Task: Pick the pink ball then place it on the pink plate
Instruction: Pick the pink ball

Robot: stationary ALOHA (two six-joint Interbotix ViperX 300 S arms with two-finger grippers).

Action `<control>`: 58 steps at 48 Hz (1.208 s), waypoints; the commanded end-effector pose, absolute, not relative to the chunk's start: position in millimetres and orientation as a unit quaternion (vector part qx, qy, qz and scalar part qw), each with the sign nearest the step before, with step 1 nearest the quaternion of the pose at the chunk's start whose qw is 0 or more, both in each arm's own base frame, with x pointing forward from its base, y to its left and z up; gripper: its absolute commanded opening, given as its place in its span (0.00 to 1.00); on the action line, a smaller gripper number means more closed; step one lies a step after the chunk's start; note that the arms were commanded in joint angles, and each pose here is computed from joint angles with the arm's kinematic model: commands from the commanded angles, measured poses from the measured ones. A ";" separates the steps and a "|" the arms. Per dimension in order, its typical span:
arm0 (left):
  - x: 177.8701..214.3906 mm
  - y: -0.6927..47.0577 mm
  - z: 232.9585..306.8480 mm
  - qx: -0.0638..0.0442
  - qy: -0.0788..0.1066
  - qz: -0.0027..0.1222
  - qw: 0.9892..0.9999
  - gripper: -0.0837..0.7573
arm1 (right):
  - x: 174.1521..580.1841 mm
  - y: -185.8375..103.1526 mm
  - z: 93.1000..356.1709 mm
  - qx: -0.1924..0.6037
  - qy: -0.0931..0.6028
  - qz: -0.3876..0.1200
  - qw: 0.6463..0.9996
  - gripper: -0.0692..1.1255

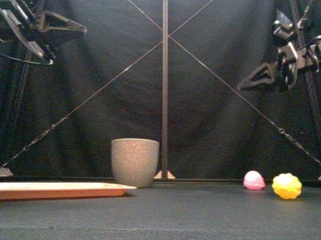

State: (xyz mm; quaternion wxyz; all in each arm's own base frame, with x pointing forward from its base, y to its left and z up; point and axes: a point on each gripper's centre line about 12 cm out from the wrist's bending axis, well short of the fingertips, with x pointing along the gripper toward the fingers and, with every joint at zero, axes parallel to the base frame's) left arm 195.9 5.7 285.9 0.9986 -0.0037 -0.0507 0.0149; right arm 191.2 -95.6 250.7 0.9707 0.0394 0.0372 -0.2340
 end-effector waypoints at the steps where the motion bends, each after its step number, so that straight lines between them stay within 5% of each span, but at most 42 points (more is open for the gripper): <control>1: 197.1 7.4 290.7 -0.009 -0.059 0.020 0.998 0.15 | 192.0 -107.2 232.1 0.054 0.072 -0.258 0.962 0.41; 9: 196.6 10.3 288.1 -0.013 -0.056 0.027 0.998 0.15 | 193.9 -114.1 202.1 0.081 0.126 -0.272 0.950 0.81; 14: 196.1 15.3 288.2 -0.015 -0.059 0.041 0.997 0.15 | 196.6 -117.6 188.1 0.108 0.150 -0.282 0.941 0.95; 21: 195.7 18.6 289.1 -0.017 -0.063 0.049 0.997 0.15 | 201.0 -119.7 162.3 0.135 0.202 -0.286 0.927 0.95; 33: 194.7 19.1 282.9 -0.017 -0.055 0.051 0.997 0.15 | 210.5 -122.6 124.7 0.135 0.287 -0.275 0.908 0.95; 58: 193.5 20.0 276.6 -0.028 -0.048 0.054 0.997 0.15 | 233.1 -136.4 91.4 0.134 0.375 -0.257 0.881 0.92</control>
